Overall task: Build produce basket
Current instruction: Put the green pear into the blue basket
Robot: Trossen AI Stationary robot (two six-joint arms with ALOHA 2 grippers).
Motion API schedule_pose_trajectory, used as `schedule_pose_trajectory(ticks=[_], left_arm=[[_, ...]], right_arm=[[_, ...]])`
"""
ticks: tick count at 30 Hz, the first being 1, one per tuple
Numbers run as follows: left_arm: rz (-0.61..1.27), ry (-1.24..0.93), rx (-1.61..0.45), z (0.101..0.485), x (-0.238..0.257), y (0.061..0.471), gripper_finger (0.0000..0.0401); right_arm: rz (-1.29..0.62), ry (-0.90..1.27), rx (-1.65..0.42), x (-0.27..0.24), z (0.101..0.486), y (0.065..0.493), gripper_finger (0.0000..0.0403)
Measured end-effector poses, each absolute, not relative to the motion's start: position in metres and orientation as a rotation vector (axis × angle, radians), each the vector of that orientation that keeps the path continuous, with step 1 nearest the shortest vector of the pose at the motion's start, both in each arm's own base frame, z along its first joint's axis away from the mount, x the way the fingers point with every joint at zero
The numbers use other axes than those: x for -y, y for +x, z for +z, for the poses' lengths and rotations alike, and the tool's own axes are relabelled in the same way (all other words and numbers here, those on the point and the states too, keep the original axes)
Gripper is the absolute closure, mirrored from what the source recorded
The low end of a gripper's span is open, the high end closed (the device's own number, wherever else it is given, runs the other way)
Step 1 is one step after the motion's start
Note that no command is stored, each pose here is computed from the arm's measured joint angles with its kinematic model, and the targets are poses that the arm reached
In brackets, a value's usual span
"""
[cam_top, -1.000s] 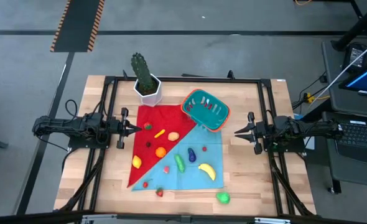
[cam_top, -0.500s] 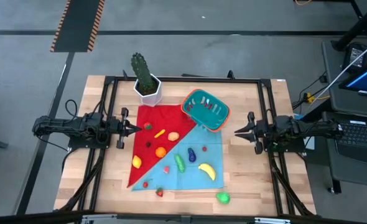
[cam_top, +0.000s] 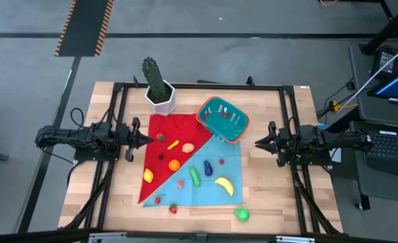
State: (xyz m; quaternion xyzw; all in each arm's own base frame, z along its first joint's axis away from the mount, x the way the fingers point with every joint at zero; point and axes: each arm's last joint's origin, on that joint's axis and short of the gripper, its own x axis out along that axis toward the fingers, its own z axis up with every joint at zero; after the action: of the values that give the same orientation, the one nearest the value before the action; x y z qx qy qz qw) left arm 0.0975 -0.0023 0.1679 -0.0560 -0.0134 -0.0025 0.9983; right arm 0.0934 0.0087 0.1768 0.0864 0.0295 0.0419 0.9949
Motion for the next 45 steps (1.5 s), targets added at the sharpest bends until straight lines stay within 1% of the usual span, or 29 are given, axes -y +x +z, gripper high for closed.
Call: schedule_pose_trajectory(ticks=[4,12,20,28,33,38,45], left_arm=[[-0.008,-0.182,0.053,0.170,0.002,0.097,0.0401],[0.007,-0.142,0.063,0.171,0.002,0.097,0.0401],[0.012,-0.122,0.041,0.169,0.002,0.097,0.0401],[0.028,-0.128,0.042,0.169,0.001,0.097,0.0401],[0.032,-0.116,0.080,0.173,0.001,0.097,0.0401],[0.050,-0.033,0.211,0.186,0.001,0.097,0.0401],[0.059,-0.020,0.115,0.194,0.001,0.108,0.0401]], right_arm=[[0.084,0.171,-0.059,-0.009,0.177,0.093,0.0343],[0.086,0.095,-0.056,-0.009,0.177,0.093,0.0343],[0.085,0.124,-0.059,-0.009,0.177,0.093,0.0343],[0.078,0.176,-0.116,-0.009,0.171,0.093,0.0343],[0.085,0.165,-0.044,-0.009,0.178,0.094,0.0343],[0.060,0.055,-0.011,-0.008,0.189,0.092,0.0343],[0.033,-0.002,-0.004,-0.007,0.220,0.093,0.0343]])
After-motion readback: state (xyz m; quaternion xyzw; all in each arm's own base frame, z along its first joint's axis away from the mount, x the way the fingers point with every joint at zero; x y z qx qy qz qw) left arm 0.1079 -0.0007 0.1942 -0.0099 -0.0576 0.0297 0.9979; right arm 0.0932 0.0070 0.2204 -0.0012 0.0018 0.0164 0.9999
